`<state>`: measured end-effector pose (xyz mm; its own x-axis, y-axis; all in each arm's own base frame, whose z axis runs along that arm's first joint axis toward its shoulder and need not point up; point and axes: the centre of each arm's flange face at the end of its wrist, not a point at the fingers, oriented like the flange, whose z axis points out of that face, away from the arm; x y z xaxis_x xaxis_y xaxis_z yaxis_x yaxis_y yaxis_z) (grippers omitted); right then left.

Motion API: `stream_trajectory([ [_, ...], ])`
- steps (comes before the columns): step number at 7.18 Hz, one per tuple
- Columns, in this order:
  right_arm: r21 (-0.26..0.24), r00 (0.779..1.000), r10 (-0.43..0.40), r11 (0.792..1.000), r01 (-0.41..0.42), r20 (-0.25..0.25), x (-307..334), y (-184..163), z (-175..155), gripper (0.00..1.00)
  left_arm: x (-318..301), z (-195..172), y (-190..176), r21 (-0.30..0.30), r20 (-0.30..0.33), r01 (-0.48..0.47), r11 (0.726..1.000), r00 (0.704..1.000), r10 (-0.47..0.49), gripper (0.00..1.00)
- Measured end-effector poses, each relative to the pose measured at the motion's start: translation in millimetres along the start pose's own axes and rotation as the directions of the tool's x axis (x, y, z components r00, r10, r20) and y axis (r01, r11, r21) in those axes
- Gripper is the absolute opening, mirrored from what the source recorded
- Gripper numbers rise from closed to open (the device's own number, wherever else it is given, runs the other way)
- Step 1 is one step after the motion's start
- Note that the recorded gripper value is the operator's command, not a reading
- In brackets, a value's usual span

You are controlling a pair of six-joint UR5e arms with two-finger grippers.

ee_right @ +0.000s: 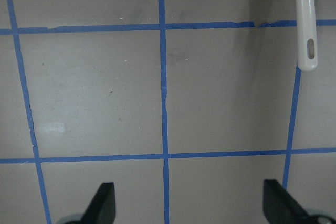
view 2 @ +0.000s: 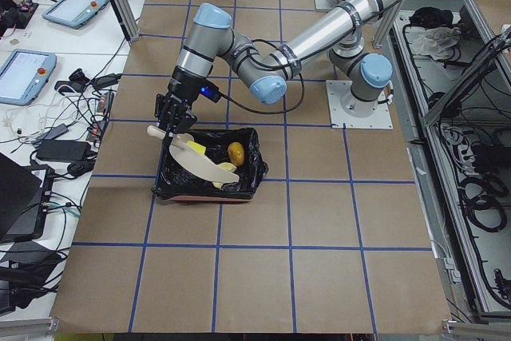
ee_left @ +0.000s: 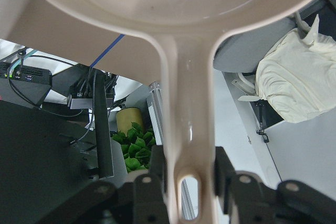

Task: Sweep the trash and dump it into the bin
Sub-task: 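Hold the dustpan inverted over the bin with the left gripper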

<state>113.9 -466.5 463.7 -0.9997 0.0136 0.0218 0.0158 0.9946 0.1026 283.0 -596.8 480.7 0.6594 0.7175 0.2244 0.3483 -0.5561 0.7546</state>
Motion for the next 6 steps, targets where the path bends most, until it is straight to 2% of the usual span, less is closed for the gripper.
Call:
stream_trajectory([
  [4,-0.006,1.0,0.0,1.0,0.0,-0.002,0,3,0,1.0,2,-5,7,-0.024,-0.006,0.007,1.0,1.0,-0.008,0.0],
  [6,-0.007,1.0,-0.001,1.0,0.001,-0.002,0,3,0,1.0,6,-14,10,-0.086,-0.042,0.02,0.996,0.999,-0.023,0.0],
])
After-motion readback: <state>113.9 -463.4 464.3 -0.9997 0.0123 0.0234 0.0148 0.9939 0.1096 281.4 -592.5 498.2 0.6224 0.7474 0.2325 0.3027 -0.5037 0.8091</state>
